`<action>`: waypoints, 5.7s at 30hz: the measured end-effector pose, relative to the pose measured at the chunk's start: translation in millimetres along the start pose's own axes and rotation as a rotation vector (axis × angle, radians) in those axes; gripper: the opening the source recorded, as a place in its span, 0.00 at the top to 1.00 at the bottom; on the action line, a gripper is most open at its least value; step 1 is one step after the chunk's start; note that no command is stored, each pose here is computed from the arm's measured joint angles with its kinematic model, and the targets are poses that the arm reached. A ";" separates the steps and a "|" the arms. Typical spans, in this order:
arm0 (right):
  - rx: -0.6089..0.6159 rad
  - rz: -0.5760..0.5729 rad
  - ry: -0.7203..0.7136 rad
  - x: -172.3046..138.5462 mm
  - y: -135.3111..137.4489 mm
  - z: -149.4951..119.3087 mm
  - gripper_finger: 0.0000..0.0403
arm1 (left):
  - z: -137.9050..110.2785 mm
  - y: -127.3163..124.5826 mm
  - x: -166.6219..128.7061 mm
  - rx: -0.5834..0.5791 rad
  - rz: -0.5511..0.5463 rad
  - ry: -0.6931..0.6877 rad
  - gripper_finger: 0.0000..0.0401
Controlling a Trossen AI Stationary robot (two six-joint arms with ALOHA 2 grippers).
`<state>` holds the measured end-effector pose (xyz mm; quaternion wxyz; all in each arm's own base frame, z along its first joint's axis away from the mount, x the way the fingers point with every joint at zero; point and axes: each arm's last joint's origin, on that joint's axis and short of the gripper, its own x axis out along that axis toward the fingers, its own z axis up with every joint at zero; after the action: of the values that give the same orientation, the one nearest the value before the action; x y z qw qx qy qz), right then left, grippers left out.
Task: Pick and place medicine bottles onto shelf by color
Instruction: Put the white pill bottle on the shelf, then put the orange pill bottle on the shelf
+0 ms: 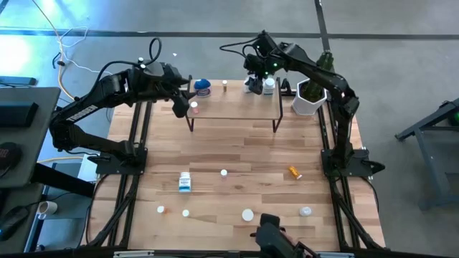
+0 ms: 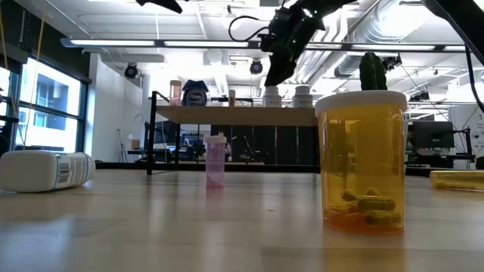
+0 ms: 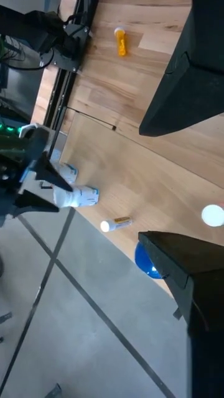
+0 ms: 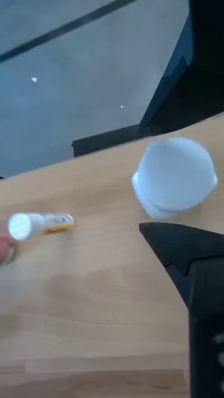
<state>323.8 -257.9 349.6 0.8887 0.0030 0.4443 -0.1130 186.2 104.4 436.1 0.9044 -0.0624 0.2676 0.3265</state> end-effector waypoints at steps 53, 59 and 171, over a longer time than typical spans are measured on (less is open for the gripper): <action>0.160 -0.006 -0.095 -44.7 50.1 44.1 0.42 | -137.2 -91.6 -56.2 0.178 -0.407 0.608 0.37; 0.162 -0.002 -0.078 -44.4 50.8 42.5 0.42 | -162.0 -110.7 -59.6 0.159 -0.398 0.678 0.37; 0.154 0.044 0.002 -43.7 55.0 34.9 0.42 | -302.5 -246.3 -57.3 -0.045 -0.055 0.834 0.72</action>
<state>337.2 -199.4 400.0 0.8878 0.0814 0.4347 -0.1273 168.8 -206.4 194.2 0.7252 -0.2163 0.6020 0.2548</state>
